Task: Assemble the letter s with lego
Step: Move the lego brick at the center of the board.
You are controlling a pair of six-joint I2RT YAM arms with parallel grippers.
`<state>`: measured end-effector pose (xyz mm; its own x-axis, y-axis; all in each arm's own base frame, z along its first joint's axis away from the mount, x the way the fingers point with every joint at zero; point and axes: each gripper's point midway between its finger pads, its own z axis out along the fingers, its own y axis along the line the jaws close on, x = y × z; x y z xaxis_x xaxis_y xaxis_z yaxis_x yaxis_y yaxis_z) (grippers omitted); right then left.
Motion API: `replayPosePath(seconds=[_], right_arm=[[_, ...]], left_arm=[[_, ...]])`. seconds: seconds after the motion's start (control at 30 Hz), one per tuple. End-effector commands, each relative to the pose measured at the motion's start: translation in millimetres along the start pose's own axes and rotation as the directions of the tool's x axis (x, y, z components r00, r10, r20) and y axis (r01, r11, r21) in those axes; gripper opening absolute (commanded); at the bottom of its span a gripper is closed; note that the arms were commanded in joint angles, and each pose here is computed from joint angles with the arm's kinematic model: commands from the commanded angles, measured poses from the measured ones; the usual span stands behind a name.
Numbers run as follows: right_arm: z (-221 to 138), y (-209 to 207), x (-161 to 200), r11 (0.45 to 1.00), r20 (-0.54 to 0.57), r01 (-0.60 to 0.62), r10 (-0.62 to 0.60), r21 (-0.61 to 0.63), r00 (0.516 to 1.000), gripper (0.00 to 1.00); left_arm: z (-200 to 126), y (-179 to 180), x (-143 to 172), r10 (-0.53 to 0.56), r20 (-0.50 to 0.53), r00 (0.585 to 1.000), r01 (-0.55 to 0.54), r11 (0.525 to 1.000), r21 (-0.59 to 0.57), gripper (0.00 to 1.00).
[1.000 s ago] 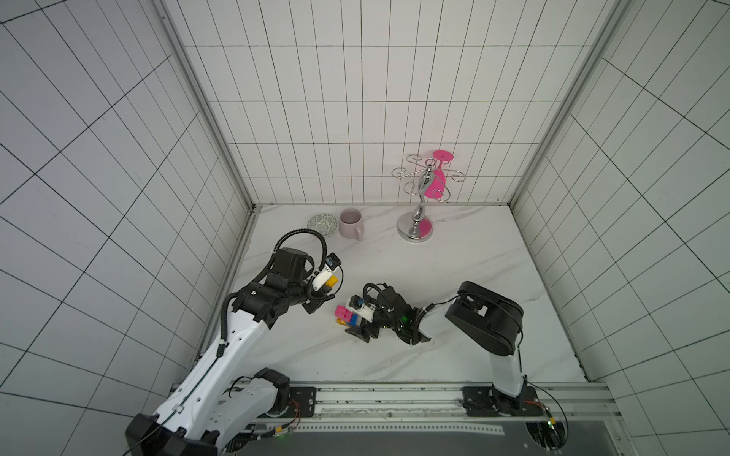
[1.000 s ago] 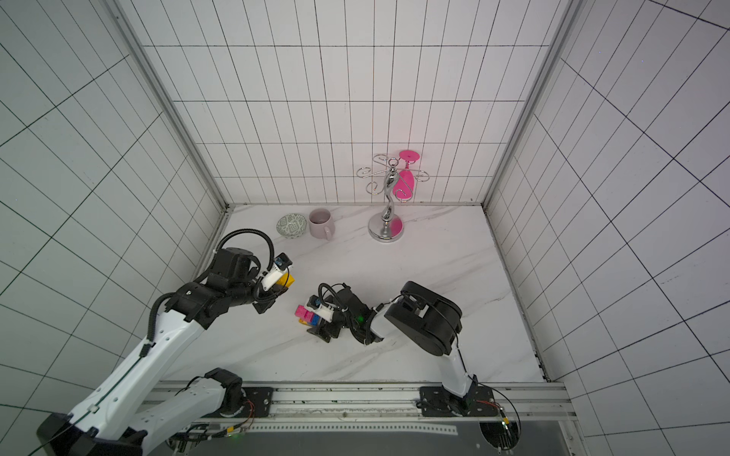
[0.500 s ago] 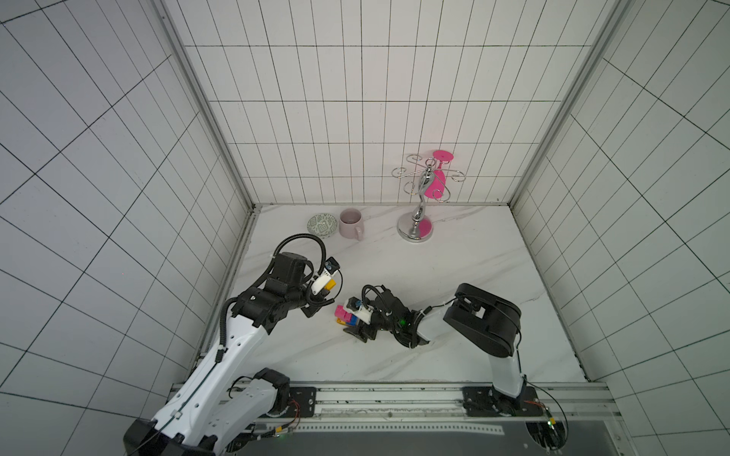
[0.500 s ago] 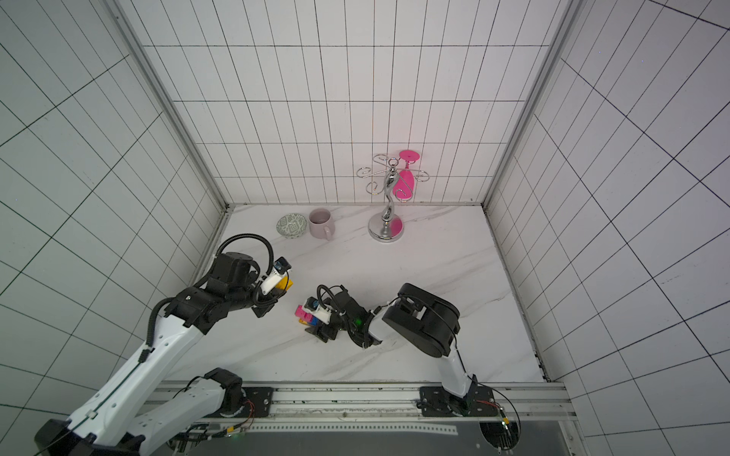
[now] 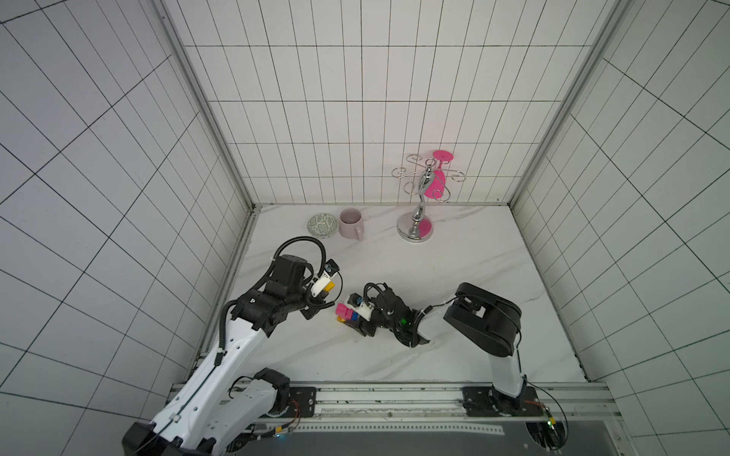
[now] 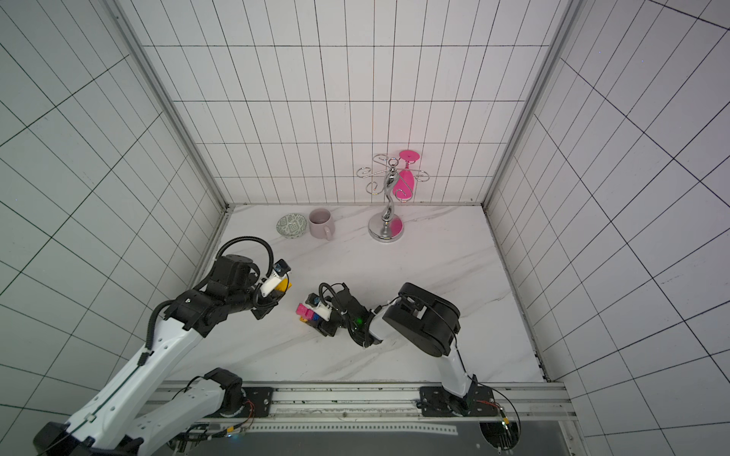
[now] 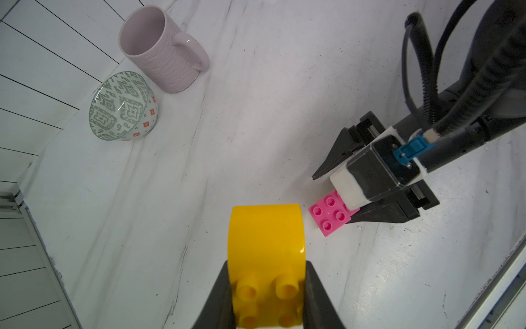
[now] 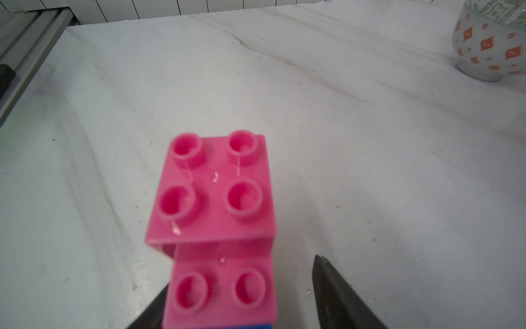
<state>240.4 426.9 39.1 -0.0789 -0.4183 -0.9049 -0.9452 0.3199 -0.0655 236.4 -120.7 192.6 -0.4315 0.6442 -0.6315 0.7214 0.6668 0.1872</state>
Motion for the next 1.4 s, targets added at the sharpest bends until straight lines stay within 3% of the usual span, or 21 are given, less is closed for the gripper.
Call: replayPosePath(seconds=[0.0,0.13,0.53,0.63,0.7,0.77,1.03,1.37], right_arm=[[-3.3,-1.2,7.1,1.0,0.005,0.017,-0.017,-0.002,1.0,0.62],[-8.3,-2.2,9.8,1.0,-0.004,0.027,-0.027,0.004,1.0,0.53],[-67.4,7.9,39.9,0.997,-0.078,0.075,-0.075,-0.001,0.994,0.52],[-78.2,12.7,43.8,0.998,-0.077,0.051,-0.053,-0.024,0.996,0.57],[-74.7,16.1,40.1,0.998,-0.063,0.042,-0.045,-0.053,0.997,0.67],[-63.8,13.9,37.6,0.997,-0.046,0.041,-0.043,-0.06,0.998,0.68],[-33.9,-7.9,19.3,0.998,0.182,0.011,0.0,-0.06,0.983,0.69],[-16.1,-14.8,4.8,0.995,0.275,0.026,0.001,-0.094,0.962,0.69]], left_arm=[[1.2,0.7,-2.2,0.004,0.017,1.0,-0.004,1.0,-0.01,0.2],[1.6,0.3,-2.2,0.006,0.016,1.0,-0.006,1.0,-0.008,0.2],[17.9,-16.3,-6.2,0.086,-0.012,0.996,-0.085,0.994,0.075,0.19],[23.2,-16.2,-5.8,0.107,-0.036,0.994,-0.104,0.992,0.07,0.18],[22.3,-13.2,-11.2,0.092,-0.027,0.995,-0.09,0.994,0.064,0.18],[21.0,-11.0,-17.6,0.075,-0.017,0.997,-0.073,0.994,0.077,0.17],[22.5,-9.3,-10.9,0.122,-0.044,0.992,-0.119,0.99,0.074,0.16],[21.6,-8.6,-6.1,0.106,-0.033,0.994,-0.103,0.992,0.071,0.17]])
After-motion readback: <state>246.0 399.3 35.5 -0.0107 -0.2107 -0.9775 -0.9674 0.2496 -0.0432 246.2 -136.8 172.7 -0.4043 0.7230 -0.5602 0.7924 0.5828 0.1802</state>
